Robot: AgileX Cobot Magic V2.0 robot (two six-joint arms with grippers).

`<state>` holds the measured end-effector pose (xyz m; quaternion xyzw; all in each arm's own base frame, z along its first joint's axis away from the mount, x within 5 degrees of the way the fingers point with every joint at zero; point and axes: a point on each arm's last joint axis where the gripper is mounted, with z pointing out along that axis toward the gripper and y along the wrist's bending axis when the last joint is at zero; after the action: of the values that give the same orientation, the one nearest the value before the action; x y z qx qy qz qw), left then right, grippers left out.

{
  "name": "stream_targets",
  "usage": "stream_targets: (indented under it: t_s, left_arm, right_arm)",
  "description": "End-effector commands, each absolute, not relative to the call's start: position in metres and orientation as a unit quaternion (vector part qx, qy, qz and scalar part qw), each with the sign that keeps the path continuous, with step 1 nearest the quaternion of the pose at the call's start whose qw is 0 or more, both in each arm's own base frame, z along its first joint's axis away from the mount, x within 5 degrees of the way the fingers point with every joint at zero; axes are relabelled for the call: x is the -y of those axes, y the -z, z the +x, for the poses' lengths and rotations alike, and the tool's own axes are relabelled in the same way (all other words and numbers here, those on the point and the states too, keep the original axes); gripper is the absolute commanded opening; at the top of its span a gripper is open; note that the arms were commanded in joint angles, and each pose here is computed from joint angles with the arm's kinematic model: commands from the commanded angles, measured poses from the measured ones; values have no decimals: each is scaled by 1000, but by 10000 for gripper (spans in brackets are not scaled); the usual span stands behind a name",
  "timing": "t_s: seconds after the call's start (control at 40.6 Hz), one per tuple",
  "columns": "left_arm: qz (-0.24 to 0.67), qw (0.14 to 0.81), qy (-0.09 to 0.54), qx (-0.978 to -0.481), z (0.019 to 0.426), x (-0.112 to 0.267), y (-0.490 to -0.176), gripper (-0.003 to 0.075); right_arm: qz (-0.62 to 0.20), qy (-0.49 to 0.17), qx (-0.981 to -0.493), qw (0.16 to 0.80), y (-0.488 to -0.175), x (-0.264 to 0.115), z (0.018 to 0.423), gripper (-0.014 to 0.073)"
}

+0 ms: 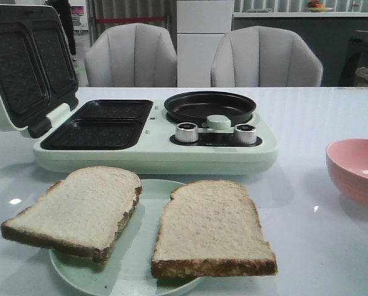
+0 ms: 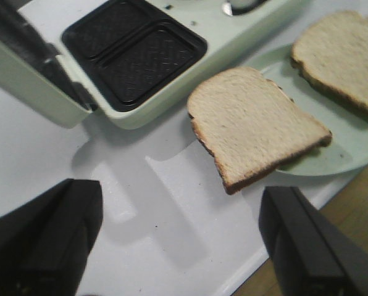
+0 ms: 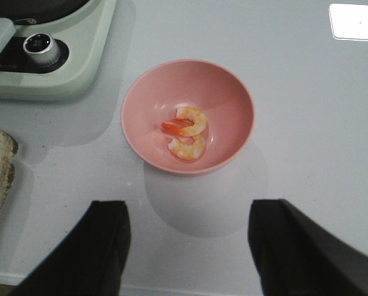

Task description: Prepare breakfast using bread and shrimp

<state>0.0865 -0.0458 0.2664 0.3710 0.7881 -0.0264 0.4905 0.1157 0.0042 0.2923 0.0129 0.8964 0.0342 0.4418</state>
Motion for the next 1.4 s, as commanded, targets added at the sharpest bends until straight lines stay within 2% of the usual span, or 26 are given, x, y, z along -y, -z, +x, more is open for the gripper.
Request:
stream_targets:
  t_s: [0.0, 0.173, 0.394, 0.591, 0.764, 0.912, 1.109, 1.257, 1.38]
  left_arm:
    - [435, 525, -9, -732, 90, 52, -269, 561]
    - [526, 507, -75, -679, 88, 53, -255, 561]
    - [551, 504, -162, -646, 94, 46, -256, 561]
    - [581, 469, -154, -647, 103, 57, -248, 561]
    - [629, 435, -148, -627, 109, 75, -239, 561]
    - [639, 417, -187, -619, 119, 87, -231, 561]
    - [641, 418, -182, -617, 123, 115, -216, 561]
    - [658, 392, -237, -598, 133, 127, -200, 561]
    - [656, 381, -245, -604, 140, 136, -186, 561]
  right_arm:
    - [15, -31, -875, 482, -308, -3, 121, 526]
    - [15, -31, -875, 482, -308, -3, 121, 526]
    - [15, -31, -875, 482, -308, -3, 121, 526]
    - [15, -31, -875, 482, -308, -3, 121, 526]
    - [15, -31, -875, 482, -308, -3, 121, 526]
    - [15, -31, -875, 482, -308, -3, 121, 526]
    - [15, -31, -875, 483, -308, -3, 121, 526]
    - [15, -31, -875, 483, -308, -3, 121, 526]
    - [15, -31, -875, 483, -308, -3, 121, 526]
